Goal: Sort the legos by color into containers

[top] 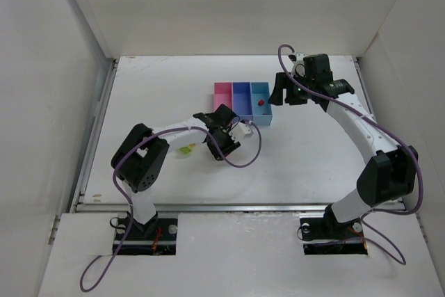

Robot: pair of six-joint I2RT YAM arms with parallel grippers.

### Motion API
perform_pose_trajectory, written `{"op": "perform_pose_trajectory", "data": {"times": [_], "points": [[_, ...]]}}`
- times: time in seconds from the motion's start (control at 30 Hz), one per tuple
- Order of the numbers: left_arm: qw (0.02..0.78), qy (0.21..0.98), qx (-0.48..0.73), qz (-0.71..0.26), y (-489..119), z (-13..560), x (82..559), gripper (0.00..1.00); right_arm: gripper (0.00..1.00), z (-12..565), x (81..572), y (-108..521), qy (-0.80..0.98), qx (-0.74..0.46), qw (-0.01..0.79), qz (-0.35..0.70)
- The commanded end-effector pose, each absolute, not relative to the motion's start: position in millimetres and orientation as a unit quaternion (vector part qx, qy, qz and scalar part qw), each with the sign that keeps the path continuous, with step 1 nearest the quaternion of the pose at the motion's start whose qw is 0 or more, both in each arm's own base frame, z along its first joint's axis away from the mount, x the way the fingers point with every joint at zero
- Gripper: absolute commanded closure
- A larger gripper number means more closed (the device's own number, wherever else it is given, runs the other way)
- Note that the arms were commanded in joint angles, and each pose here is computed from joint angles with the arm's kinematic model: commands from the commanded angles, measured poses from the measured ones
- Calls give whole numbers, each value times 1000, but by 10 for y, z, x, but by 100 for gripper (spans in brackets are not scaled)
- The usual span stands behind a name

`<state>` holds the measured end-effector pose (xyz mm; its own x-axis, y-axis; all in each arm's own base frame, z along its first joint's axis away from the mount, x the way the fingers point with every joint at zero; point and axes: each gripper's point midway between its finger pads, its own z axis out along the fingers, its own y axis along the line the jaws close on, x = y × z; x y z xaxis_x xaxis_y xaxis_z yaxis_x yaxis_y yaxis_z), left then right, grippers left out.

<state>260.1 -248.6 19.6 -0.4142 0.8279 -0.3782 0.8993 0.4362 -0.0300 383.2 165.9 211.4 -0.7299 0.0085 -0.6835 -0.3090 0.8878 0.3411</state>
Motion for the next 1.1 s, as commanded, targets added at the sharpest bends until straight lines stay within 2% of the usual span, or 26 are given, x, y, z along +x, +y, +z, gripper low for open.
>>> {"op": "perform_pose_trajectory", "data": {"times": [0.0, 0.1, 0.27, 0.6, 0.7, 1.07], "points": [[145, 841, 510, -108, -2473, 140, 2601, 69, 26, 2264, 3854, 1693, 892, -87, 380, 229], [143, 843, 509, -97, -2425, 112, 2600, 83, 26, 2264, 3854, 1693, 892, -87, 380, 229], [147, 840, 514, -97, -2410, 144, 2589, 90, 26, 2242, 3837, 1723, 891, -92, 377, 238], [164, 838, 512, -91, -2460, 232, 2696, 90, 24, 2216, 3793, 1707, 893, -95, 372, 235], [169, 837, 512, -92, -2482, 258, 2720, 97, 24, 2216, 3793, 1707, 893, -95, 372, 235], [168, 840, 508, -93, -2484, 258, 2716, 97, 24, 2181, 3801, 1713, 895, -90, 367, 236]]}}
